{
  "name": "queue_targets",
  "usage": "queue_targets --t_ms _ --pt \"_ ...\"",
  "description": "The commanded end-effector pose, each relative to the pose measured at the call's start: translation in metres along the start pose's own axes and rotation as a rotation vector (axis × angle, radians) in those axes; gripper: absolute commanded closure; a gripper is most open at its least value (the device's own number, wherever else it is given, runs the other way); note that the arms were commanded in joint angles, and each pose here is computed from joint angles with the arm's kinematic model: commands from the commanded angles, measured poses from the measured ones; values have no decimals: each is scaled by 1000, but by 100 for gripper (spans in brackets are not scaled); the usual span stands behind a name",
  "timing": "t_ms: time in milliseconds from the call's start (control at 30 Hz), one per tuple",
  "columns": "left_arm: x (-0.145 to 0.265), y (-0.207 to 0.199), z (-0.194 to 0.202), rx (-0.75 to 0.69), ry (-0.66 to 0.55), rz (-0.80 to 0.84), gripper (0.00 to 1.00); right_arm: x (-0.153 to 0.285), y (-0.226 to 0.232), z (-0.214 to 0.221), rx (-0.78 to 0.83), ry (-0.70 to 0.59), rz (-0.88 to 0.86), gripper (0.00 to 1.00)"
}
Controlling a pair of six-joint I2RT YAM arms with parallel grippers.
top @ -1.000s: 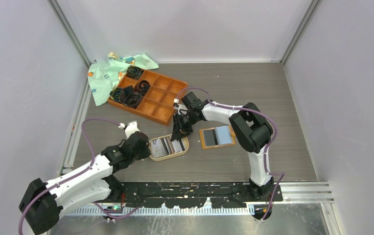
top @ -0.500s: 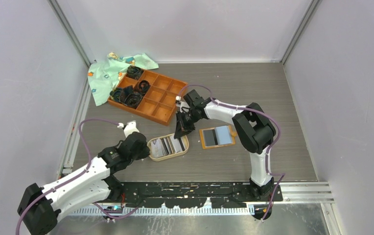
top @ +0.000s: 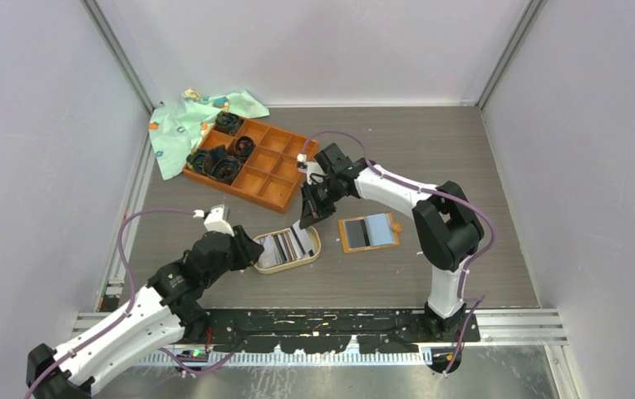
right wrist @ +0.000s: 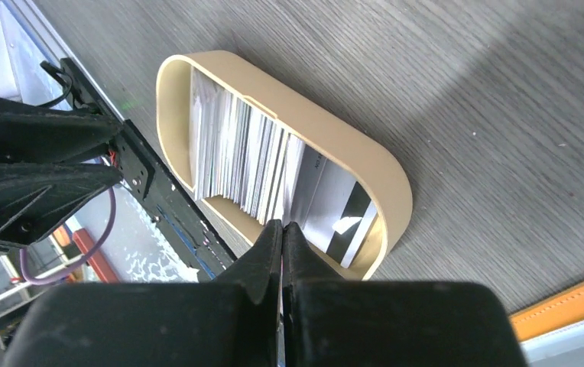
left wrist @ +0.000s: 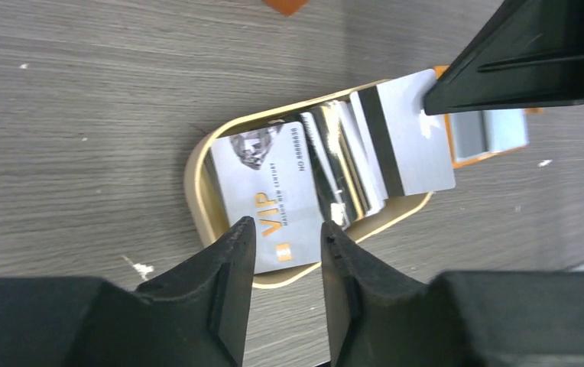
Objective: Put the credit cards into the card holder
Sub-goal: Pick up the credit card from the storage box.
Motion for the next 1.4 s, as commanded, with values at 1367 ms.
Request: queue_targets --t_ms 1367 --pt "17 -135 -18 34 -58 1002 39 132 69 3 431 -348 -533 99"
Point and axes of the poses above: each gripper's point midway between its finger pads, its own x axis back along the fingers, its own y axis along the line the jaws close on, z = x × y, the point moved 6 cm from there along x, back along the fingers, and after that the axes turned 11 degrees about x, right-handed, at the moved point
